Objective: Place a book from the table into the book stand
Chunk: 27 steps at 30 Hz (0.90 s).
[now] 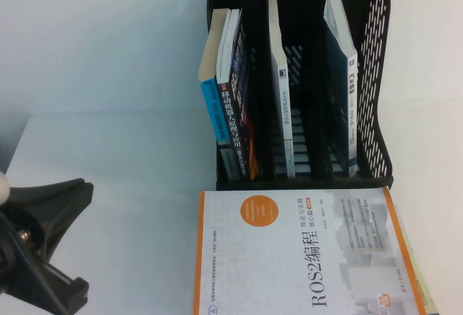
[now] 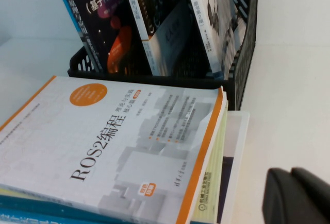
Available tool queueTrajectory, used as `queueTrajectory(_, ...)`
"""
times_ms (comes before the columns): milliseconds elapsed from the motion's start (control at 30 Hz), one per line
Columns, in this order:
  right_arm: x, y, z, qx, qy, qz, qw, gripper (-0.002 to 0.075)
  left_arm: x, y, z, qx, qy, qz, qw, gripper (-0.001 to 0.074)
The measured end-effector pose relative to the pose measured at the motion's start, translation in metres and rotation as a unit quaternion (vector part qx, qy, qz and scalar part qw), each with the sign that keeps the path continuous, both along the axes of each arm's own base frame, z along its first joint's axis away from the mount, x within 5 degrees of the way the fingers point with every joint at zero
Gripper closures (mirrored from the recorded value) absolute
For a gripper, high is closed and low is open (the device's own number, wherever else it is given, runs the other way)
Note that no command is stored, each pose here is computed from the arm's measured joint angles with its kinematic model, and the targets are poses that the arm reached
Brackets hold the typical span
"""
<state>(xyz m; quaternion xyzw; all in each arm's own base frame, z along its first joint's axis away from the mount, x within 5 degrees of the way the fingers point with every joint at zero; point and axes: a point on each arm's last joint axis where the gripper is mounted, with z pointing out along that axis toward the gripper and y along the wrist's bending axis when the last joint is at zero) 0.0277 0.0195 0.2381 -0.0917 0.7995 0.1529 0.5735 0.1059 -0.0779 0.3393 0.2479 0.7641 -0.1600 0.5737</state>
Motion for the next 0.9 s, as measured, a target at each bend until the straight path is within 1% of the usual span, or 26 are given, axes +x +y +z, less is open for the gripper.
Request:
queueTrajectory(133, 0.000, 0.000, 0.000, 0.000, 0.000, 0.000, 1.000, 0.0728, 0.000, 0.000, -0.005, 0.004, 0.007, 0.000, 1.000, 0.0736)
queueTrajectory(233, 0.000, 0.000, 0.000, 0.000, 0.000, 0.000, 1.000, 0.0728, -0.004, 0.002, -0.013, -0.008, 0.020, 0.000, 1.000, 0.0736)
queueTrajectory(400, 0.000, 0.000, 0.000, 0.001, -0.001, 0.000, 1.000, 0.0728, -0.023, 0.023, -0.021, -0.007, 0.032, 0.020, 0.999, 0.0736)
queueTrajectory(467, 0.000, 0.000, 0.000, 0.002, -0.002, 0.000, 1.000, 0.0728, -0.032, 0.034, -0.024, -0.019, 0.037, 0.038, 0.998, 0.0736)
queueTrajectory(633, 0.000, 0.000, 0.001, 0.002, -0.003, 0.000, 1.000, 0.0728, -0.042, 0.054, -0.042, -0.049, 0.031, 0.114, 0.992, 0.0736)
queueTrajectory(767, 0.000, 0.000, 0.001, 0.002, -0.003, 0.000, 1.000, 0.0728, -0.047, 0.062, -0.062, -0.082, 0.022, 0.162, 0.983, 0.0736)
queueTrajectory(900, 0.000, 0.000, 0.001, 0.002, -0.003, 0.000, 1.000, 0.0728, -0.049, 0.066, -0.083, -0.086, -0.007, 0.195, 0.977, 0.0736)
